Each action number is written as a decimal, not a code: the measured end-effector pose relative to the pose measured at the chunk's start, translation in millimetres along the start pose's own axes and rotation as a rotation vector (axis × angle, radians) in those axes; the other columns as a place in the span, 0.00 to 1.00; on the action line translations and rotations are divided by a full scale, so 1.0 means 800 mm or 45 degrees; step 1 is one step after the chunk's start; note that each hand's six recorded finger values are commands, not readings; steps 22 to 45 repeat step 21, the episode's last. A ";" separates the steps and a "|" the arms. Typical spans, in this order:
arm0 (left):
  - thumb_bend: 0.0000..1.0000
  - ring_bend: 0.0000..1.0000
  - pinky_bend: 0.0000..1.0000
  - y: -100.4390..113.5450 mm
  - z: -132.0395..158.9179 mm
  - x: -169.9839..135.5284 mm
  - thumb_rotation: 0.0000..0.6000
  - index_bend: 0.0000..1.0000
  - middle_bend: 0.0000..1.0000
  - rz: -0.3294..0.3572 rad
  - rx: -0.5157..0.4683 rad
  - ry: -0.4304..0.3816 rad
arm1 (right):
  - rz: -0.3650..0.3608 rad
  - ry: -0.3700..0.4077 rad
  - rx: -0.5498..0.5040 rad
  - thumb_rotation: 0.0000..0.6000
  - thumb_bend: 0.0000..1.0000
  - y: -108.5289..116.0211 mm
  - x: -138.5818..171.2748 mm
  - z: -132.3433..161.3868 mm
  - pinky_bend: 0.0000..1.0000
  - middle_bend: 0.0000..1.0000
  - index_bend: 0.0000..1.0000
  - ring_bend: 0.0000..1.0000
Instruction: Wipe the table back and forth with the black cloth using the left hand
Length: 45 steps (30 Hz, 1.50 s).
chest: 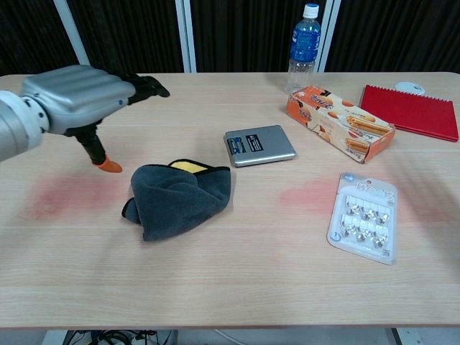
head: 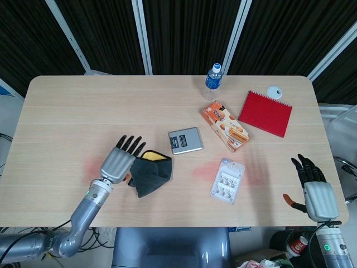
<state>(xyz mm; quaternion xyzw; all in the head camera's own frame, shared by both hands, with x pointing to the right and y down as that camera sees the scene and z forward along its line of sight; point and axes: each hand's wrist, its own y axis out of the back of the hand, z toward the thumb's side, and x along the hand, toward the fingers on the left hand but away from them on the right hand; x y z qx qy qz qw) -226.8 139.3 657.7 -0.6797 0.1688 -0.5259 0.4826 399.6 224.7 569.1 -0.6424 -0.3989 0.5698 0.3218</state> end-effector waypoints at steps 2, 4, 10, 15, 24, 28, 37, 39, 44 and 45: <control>0.05 0.00 0.05 -0.003 -0.021 -0.013 1.00 0.00 0.00 -0.004 -0.027 0.040 | 0.002 -0.001 0.004 1.00 0.12 -0.001 0.000 0.000 0.14 0.00 0.00 0.00; 0.05 0.00 0.04 -0.008 -0.049 -0.032 1.00 0.00 0.00 -0.017 -0.051 0.092 | 0.005 -0.003 0.008 1.00 0.12 -0.001 0.000 0.000 0.14 0.00 0.00 0.00; 0.04 0.00 0.01 -0.009 -0.102 -0.076 1.00 0.00 0.00 -0.003 -0.101 0.182 | 0.008 -0.001 0.023 1.00 0.12 -0.003 0.000 0.000 0.14 0.00 0.00 0.00; 0.02 0.00 0.00 -0.010 -0.134 -0.111 1.00 0.00 0.00 0.054 -0.157 0.269 | 0.005 0.006 0.053 1.00 0.12 -0.002 0.000 0.000 0.14 0.00 0.00 0.00; 0.01 0.00 0.00 -0.025 -0.182 -0.191 1.00 0.00 0.00 0.146 -0.222 0.416 | -0.011 0.016 0.078 1.00 0.12 -0.001 0.000 -0.001 0.14 0.00 0.00 0.00; 0.01 0.00 0.00 -0.025 -0.182 -0.191 1.00 0.00 0.00 0.146 -0.222 0.416 | -0.011 0.016 0.078 1.00 0.12 -0.001 0.000 -0.001 0.14 0.00 0.00 0.00; 0.01 0.00 0.00 -0.025 -0.182 -0.191 1.00 0.00 0.00 0.146 -0.222 0.416 | -0.011 0.016 0.078 1.00 0.12 -0.001 0.000 -0.001 0.14 0.00 0.00 0.00; 0.01 0.00 0.00 -0.025 -0.182 -0.191 1.00 0.00 0.00 0.146 -0.222 0.416 | -0.011 0.016 0.078 1.00 0.12 -0.001 0.000 -0.001 0.14 0.00 0.00 0.00; 0.01 0.00 0.00 -0.025 -0.182 -0.191 1.00 0.00 0.00 0.146 -0.222 0.416 | -0.011 0.016 0.078 1.00 0.12 -0.001 0.000 -0.001 0.14 0.00 0.00 0.00; 0.01 0.00 0.00 -0.025 -0.182 -0.191 1.00 0.00 0.00 0.146 -0.222 0.416 | -0.011 0.016 0.078 1.00 0.12 -0.001 0.000 -0.001 0.14 0.00 0.00 0.00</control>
